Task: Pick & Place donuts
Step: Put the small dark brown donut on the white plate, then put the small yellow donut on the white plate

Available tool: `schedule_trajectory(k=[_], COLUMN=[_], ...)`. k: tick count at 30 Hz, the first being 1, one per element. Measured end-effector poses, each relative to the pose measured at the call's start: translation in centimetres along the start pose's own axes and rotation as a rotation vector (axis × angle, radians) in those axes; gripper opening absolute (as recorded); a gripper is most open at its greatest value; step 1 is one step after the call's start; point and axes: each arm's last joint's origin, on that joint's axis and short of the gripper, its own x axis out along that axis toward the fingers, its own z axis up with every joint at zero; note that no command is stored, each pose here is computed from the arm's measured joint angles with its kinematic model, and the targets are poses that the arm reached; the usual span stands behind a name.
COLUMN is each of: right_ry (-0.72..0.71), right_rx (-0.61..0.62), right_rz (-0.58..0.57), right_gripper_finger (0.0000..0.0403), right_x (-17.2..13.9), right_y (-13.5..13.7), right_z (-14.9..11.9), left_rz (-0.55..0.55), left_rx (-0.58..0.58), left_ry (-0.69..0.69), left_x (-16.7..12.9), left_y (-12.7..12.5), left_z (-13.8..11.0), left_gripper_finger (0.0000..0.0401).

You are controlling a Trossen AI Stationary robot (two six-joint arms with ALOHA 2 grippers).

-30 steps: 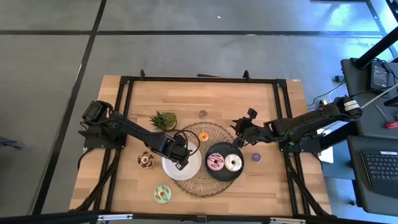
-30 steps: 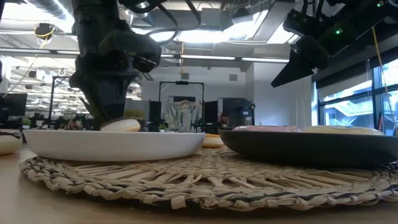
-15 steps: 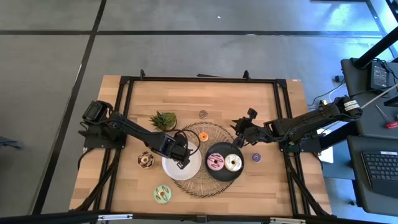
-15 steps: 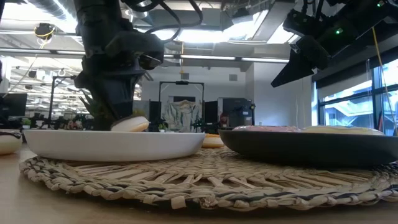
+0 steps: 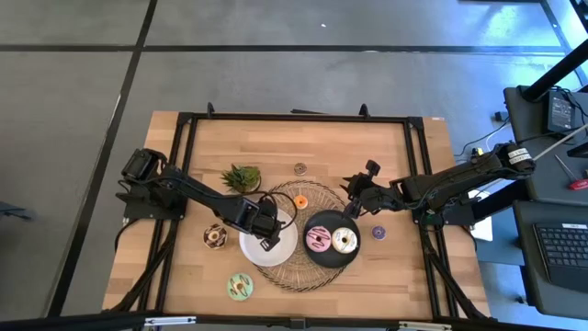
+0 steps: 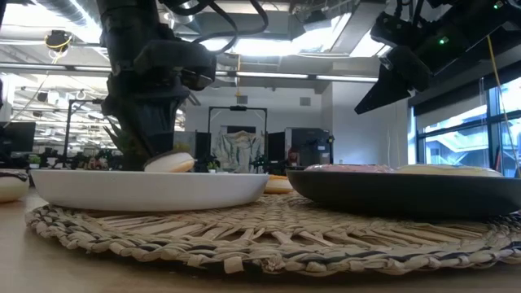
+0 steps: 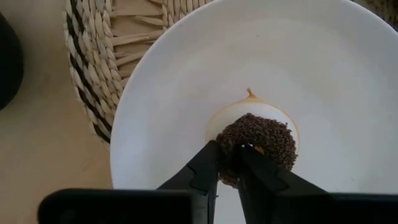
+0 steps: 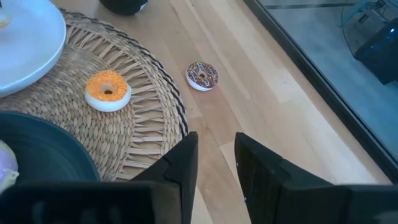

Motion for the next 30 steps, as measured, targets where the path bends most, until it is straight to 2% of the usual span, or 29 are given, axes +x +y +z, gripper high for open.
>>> schedule_trajectory(k=[8, 15, 19, 24, 27, 30], right_ry=[0.002, 0.006, 0.007, -0.006, -0.041, -0.059], right_rx=[0.026, 0.029, 0.071, 0.087, 0.145, 0.157], right_rz=[0.0, 0.007, 0.009, 0.013, 0.026, 0.069], right_gripper_finger=[0.0108, 0.0108, 0.0108, 0.0108, 0.0108, 0.0108], right_x=[0.0, 0.0, 0.0, 0.0, 0.0, 0.0], right_y=[0.0, 0.0, 0.0, 0.1, 0.2, 0.3], right_z=[0.0, 0.0, -0.1, 0.1, 0.5, 0.8], left_rz=[-0.018, -0.012, -0.013, -0.029, -0.038, -0.043], left_rx=[0.044, 0.075, 0.078, 0.099, 0.131, 0.226], left_ry=[0.031, 0.029, 0.028, 0.029, -0.074, -0.235], left_x=[0.0, 0.0, -0.1, -1.3, -3.2, -5.1], left_y=[0.0, 0.0, 0.0, 0.4, 0.5, 0.2], left_z=[-0.1, -0.1, -0.1, 0.0, -0.1, -0.1], left_gripper_finger=[0.0071, 0.0107, 0.0128, 0.0143, 0.0147, 0.015])
